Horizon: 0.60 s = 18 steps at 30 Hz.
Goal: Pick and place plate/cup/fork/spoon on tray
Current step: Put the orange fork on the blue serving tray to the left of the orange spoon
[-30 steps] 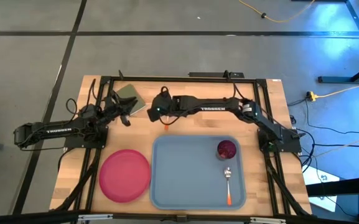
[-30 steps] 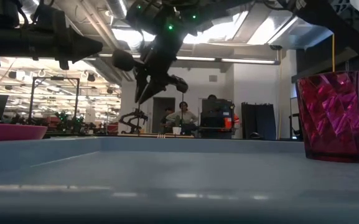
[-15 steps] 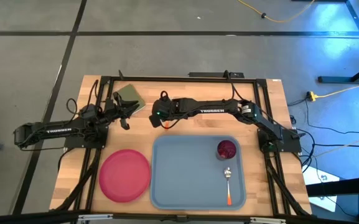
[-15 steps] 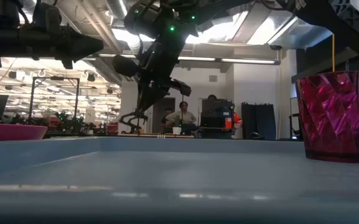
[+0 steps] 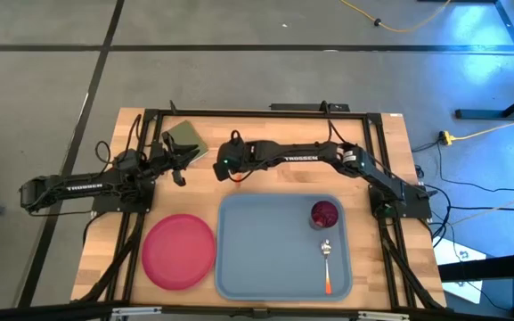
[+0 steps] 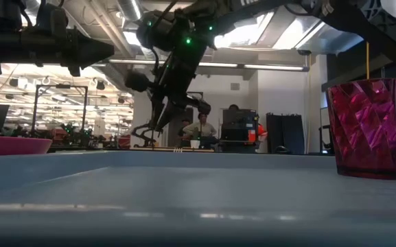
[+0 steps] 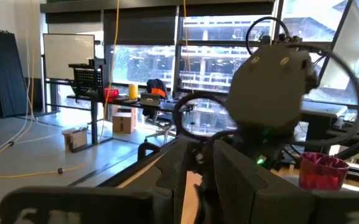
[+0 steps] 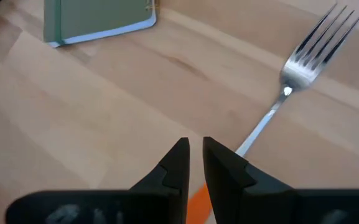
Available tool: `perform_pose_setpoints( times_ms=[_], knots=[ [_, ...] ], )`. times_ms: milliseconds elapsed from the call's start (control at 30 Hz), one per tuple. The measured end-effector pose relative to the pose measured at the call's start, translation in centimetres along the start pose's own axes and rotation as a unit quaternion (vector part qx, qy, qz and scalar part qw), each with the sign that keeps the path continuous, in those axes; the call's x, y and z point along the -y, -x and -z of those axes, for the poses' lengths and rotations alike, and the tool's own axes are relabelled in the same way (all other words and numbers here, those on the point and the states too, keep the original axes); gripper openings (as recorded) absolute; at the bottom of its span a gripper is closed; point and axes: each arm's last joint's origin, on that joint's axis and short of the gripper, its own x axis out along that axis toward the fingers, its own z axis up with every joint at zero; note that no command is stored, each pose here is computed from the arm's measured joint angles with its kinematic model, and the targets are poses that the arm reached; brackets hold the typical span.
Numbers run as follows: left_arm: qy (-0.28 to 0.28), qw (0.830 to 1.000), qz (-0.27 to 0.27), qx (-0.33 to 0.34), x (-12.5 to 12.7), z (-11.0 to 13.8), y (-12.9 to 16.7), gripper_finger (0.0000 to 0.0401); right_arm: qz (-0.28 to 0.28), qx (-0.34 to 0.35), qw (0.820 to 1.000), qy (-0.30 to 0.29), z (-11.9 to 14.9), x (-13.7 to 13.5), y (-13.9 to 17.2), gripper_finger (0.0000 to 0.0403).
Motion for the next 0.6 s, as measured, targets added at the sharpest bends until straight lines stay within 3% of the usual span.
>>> perform_pose_setpoints(
  times_ms=[367, 600],
  knots=[
    [0.0, 1.0, 0.0, -0.002, 0.0, 0.0, 0.0, 0.0073, 0.025, 0.002, 0.999, -0.029, -0.1, 0.9, -1.9, 0.0051],
    [-0.001, 1.0, -0.001, -0.01, 0.0, 0.2, 0.0, 0.0073, 0.06, 0.039, 0.997, -0.013, -0.7, 1.5, -2.0, 0.0055]
  ],
)
